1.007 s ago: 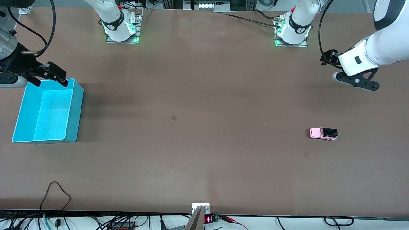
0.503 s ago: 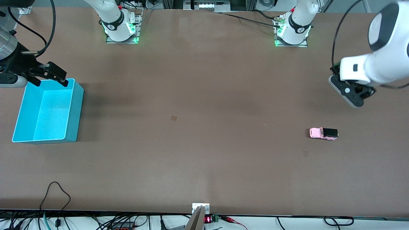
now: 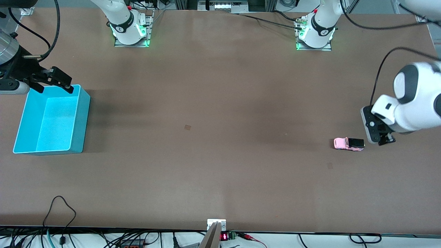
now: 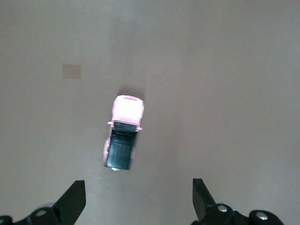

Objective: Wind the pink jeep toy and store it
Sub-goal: 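Lower the open left gripper over the pink toy jeep, then close the left gripper on the pink jeep's body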

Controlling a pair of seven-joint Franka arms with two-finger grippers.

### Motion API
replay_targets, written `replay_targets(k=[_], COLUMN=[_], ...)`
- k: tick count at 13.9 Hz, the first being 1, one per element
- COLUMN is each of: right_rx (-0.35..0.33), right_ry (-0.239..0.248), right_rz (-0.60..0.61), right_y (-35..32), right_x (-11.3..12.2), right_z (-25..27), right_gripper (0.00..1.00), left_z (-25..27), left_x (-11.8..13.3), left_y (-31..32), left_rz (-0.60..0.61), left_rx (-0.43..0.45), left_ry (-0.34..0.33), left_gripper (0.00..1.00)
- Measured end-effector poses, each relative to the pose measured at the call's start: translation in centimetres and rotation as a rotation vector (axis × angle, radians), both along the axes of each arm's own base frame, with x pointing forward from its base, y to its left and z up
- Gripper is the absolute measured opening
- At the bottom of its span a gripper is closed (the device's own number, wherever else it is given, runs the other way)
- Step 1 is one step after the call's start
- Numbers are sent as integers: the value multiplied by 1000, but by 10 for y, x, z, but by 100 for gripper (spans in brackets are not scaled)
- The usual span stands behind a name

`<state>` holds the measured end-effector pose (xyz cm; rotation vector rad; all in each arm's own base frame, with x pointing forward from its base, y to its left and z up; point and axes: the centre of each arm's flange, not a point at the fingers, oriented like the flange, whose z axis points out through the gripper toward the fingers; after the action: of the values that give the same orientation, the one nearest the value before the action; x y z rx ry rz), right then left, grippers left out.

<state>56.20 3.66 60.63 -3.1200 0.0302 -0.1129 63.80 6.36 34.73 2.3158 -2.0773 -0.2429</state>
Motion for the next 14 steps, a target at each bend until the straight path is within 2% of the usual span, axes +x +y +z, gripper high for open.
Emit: replay_targets(k=[2,5,14], right_rx=[0,0,0], right_ry=[0,0,0], right_rz=[0,0,0], right_y=[0,0,0], right_x=[0,0,0], right_z=[0,0,0], right_gripper=[100,100,100], left_z=[-30,-67,-133], left_x=[11,15,0], left_y=[11,18,21], left_rz=[-79,-125,-182], left_rx=[11,5,-19], left_ry=[-38,-88,-72], left_gripper=[100,100,100])
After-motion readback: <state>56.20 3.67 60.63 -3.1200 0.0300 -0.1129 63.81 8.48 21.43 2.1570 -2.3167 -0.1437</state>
